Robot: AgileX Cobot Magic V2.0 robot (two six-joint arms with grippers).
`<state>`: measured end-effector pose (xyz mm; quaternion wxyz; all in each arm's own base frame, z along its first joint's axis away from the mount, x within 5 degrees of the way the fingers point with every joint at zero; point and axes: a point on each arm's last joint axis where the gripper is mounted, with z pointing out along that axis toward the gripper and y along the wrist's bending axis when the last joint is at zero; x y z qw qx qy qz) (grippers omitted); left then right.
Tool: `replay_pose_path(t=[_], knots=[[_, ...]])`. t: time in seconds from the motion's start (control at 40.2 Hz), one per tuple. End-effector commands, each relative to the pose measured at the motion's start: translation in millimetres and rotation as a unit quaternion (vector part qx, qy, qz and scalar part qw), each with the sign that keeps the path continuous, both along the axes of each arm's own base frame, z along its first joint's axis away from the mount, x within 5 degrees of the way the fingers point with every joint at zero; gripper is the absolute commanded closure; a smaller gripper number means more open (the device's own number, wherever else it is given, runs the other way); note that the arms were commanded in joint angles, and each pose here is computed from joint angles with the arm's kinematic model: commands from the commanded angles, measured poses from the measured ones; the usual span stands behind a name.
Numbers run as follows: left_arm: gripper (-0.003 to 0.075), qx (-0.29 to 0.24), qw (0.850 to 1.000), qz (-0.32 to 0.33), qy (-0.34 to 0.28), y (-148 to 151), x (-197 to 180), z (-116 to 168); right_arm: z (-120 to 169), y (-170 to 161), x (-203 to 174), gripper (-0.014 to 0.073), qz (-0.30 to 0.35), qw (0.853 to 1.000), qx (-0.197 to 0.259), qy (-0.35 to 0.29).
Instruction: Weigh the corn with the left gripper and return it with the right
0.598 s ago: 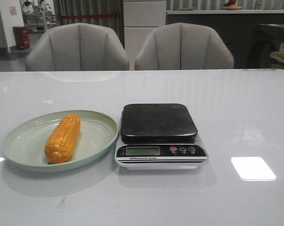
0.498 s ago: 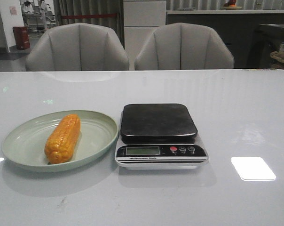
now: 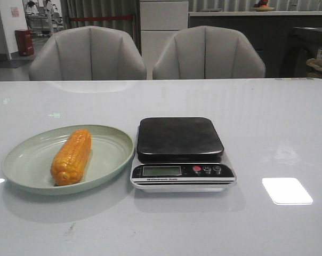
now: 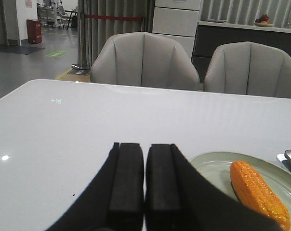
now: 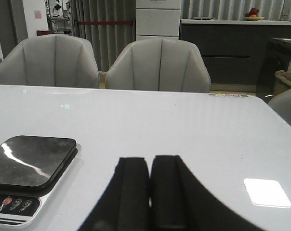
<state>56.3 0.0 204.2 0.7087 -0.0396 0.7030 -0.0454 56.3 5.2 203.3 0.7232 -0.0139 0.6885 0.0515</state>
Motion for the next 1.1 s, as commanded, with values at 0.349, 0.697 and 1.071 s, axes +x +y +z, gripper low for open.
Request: replay_pose_path(t=[0.349, 0.697, 1.071], knots=[[0.0587, -0.008, 0.989, -0.019, -0.147, -3, -6, 29, 6, -1, -2, 0.0436, -0.004, 0.999, -0.005, -0.045], [0.0587, -0.015, 0.994, 0.003, -0.106, 1, -21, 107, 6, -1, -2, 0.0436, -0.004, 0.999, -0.005, -0.045], [0.0587, -0.022, 0.998, -0.047, 0.038, -4, -2, 112, 6, -1, -2, 0.0436, -0.004, 0.999, -0.005, -0.045]])
